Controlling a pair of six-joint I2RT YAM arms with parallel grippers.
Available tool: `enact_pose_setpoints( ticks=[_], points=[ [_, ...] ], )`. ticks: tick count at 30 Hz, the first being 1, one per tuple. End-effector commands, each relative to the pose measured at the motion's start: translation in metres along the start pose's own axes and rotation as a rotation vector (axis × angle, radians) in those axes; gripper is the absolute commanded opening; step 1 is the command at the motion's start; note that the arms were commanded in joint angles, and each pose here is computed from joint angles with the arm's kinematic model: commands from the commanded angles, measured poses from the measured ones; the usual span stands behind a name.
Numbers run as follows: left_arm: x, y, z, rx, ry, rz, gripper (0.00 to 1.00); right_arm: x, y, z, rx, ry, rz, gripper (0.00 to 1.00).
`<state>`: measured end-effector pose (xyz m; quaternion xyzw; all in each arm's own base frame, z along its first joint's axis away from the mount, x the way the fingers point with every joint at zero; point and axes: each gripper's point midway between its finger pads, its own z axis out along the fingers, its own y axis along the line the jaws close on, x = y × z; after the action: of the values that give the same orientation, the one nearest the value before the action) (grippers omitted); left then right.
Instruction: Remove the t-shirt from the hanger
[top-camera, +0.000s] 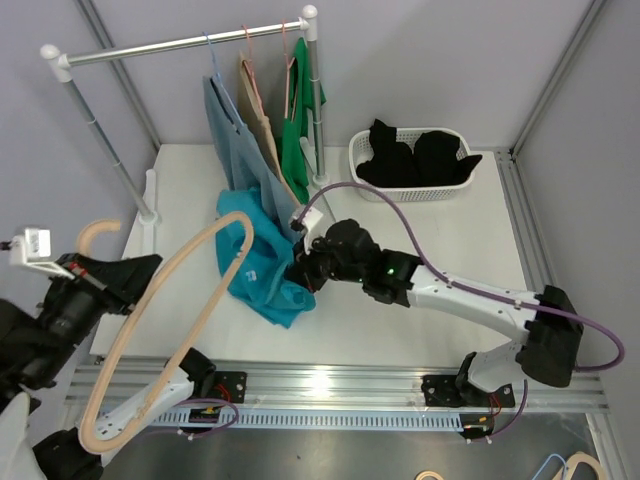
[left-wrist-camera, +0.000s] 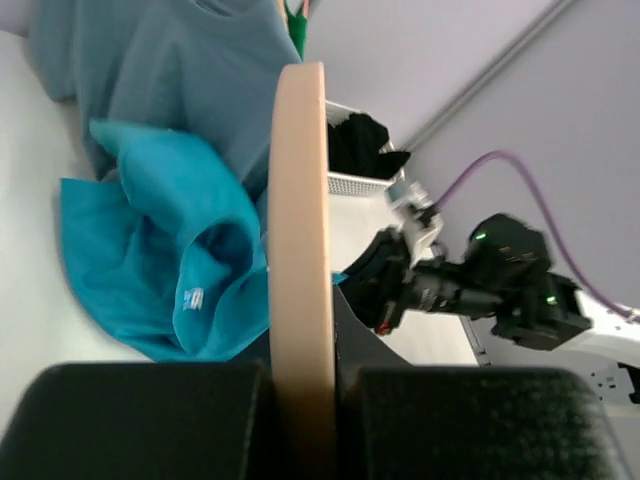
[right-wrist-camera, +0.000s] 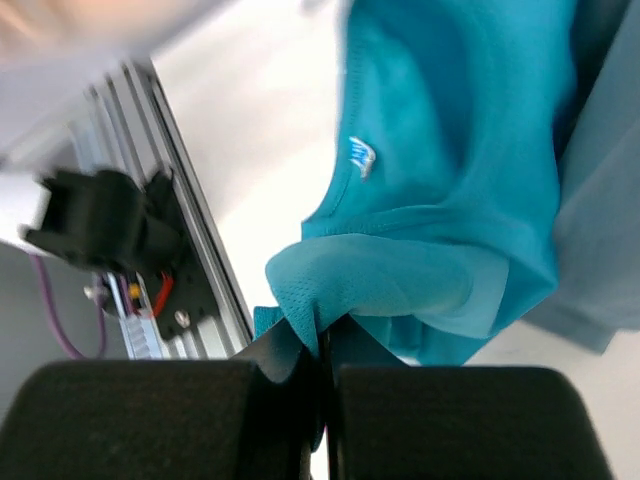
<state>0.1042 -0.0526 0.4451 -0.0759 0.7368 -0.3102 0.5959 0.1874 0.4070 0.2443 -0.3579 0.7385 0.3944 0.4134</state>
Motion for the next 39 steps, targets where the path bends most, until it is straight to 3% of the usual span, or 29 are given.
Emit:
enact_pose_setpoints(
  ticks=[1,6,9,10,12,13,16,21,27,29,30,31,32,33,34,35,36,37,39],
  points=[
    [0.002,0.02,-0.002,-0.104,0.009,0.016,0.01,0.056,-0.004,0.019,-0.02,0.17,0.024,0.0],
    [-0.004,0.048,0.021,-0.245,-0.074,0.089,0.01,0.101,-0.032,0.068,0.081,0.316,0.044,0.0],
    [-0.005,0.053,0.036,-0.277,-0.104,0.135,0.01,0.087,-0.033,0.095,0.1,0.291,0.053,0.03],
    [-0.009,0.054,0.038,-0.285,-0.121,0.135,0.01,0.087,-0.037,0.111,0.114,0.294,0.054,0.18],
    [-0.012,0.054,0.038,-0.287,-0.142,0.132,0.01,0.089,-0.037,0.127,0.133,0.306,0.051,0.31],
    [-0.017,0.053,0.036,-0.276,-0.171,0.127,0.01,0.103,-0.041,0.14,0.148,0.335,0.048,0.55],
    [-0.025,0.054,0.034,-0.279,-0.221,0.132,0.01,0.104,-0.049,0.165,0.225,0.332,0.028,0.77],
    [-0.015,0.052,0.049,-0.27,-0.172,0.178,0.01,0.13,-0.042,0.193,0.224,0.418,-0.01,0.79],
    [-0.001,0.052,0.07,-0.267,-0.135,0.215,0.01,0.215,-0.065,0.179,0.354,0.638,-0.03,0.8],
    [-0.002,0.05,0.075,-0.266,-0.133,0.217,0.01,0.228,-0.065,0.164,0.38,0.68,-0.031,0.7],
    [0.0,0.047,0.082,-0.255,-0.119,0.22,0.01,0.249,-0.067,0.148,0.386,0.735,-0.032,0.55],
    [-0.002,0.048,0.085,-0.266,-0.121,0.217,0.01,0.254,-0.066,0.14,0.377,0.748,-0.025,0.07],
    [-0.002,0.046,0.088,-0.264,-0.118,0.213,0.01,0.258,-0.063,0.131,0.381,0.756,0.001,0.0],
    [0.001,0.04,0.097,-0.231,-0.093,0.21,0.01,0.24,-0.053,0.118,0.362,0.722,0.02,0.0],
    [-0.002,0.046,0.102,-0.258,-0.101,0.201,0.01,0.261,-0.047,0.093,0.325,0.78,0.048,0.0],
    [-0.003,0.048,0.107,-0.26,-0.098,0.195,0.01,0.255,-0.038,0.079,0.302,0.767,0.072,0.0],
    [0.003,0.043,0.122,-0.218,-0.052,0.183,0.01,0.211,-0.015,0.06,0.252,0.662,0.075,0.0],
    [-0.005,0.057,0.126,-0.267,-0.065,0.163,0.01,0.213,-0.012,0.034,0.252,0.671,0.08,0.0],
    [-0.008,0.065,0.139,-0.274,-0.041,0.136,0.01,0.167,0.001,0.003,0.228,0.574,0.112,0.0]
  ],
)
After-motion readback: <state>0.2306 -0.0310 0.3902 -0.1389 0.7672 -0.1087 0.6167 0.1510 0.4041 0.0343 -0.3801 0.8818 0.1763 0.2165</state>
